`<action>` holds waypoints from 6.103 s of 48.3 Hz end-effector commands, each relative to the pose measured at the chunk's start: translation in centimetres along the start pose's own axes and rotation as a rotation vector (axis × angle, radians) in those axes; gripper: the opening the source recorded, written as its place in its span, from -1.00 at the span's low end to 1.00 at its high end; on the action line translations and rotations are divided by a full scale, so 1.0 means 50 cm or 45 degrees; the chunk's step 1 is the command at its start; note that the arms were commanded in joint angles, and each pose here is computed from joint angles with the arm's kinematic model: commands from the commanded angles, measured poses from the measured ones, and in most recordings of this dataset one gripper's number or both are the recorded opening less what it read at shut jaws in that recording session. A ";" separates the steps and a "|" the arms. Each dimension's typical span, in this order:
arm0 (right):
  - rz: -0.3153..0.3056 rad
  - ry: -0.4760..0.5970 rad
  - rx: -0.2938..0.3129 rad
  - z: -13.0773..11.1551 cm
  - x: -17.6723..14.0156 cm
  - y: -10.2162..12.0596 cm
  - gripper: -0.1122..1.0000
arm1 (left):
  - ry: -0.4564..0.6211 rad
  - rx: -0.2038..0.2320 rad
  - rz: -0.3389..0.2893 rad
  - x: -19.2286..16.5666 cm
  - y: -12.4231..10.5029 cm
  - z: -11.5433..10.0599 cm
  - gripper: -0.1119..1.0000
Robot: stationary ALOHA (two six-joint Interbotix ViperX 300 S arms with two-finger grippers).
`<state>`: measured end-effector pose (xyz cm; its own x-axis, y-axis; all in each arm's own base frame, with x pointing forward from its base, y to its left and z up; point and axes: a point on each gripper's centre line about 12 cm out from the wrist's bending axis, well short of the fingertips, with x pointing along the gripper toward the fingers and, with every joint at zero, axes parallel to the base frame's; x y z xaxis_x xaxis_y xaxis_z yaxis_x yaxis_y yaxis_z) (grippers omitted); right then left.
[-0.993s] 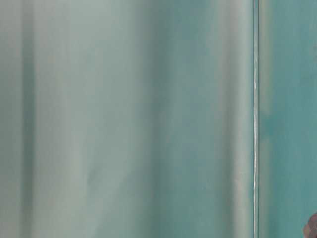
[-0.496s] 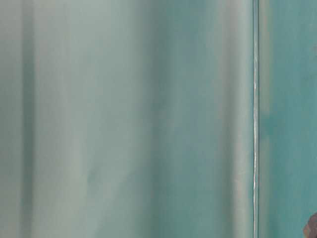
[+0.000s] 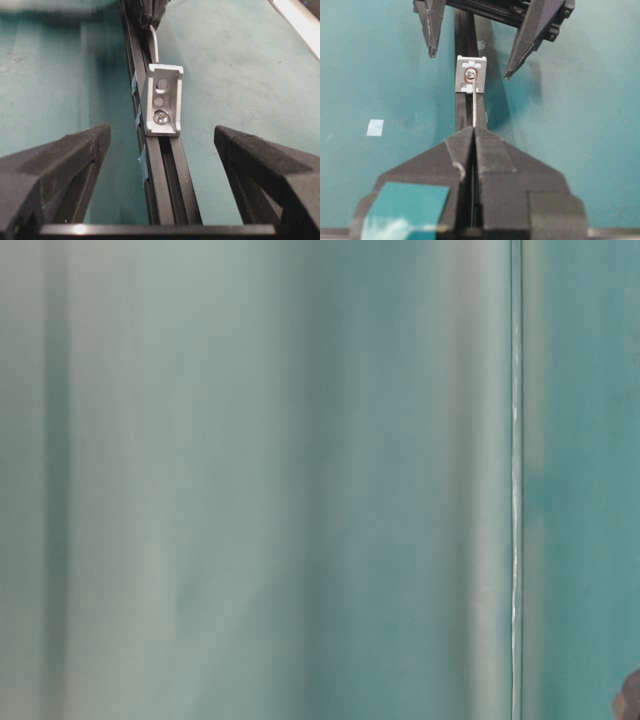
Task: Insert the wire through the hole in the metal fitting marked with a red label. (retake)
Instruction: 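Align the wire tip with the red-marked hole and push it through, then close the left gripper on the wire tip emerging past the bracket, then pull the wire leftward through the hole with the left gripper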
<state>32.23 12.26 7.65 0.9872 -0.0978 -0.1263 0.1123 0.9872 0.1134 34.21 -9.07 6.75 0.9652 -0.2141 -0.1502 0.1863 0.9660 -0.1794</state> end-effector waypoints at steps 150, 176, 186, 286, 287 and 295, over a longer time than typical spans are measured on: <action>-0.049 0.040 0.035 0.013 0.113 -0.002 -0.76 | -0.037 0.008 -0.002 0.003 -0.002 0.023 0.40; -0.041 0.037 0.034 0.016 0.119 -0.003 -0.76 | -0.051 0.008 0.000 0.002 -0.002 0.032 0.39; -0.039 0.037 0.033 0.016 0.119 -0.002 -0.76 | -0.055 0.009 -0.004 -0.006 -0.007 0.053 0.38; 0.004 0.046 0.042 0.048 0.099 0.002 0.65 | 0.038 0.007 -0.012 -0.002 -0.014 0.039 -0.98; 0.006 0.048 0.041 0.048 0.099 0.002 0.65 | 0.038 0.007 -0.012 -0.002 -0.014 0.040 -0.98; 0.008 0.046 0.040 0.048 0.099 0.002 0.64 | 0.044 0.007 -0.011 -0.002 -0.014 0.039 -0.98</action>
<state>37.12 11.41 7.80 0.9744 -0.0918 -0.2050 0.1192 0.9849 0.1253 34.12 -9.18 7.52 0.9506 -0.2180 -0.2210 0.1822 0.9682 -0.1714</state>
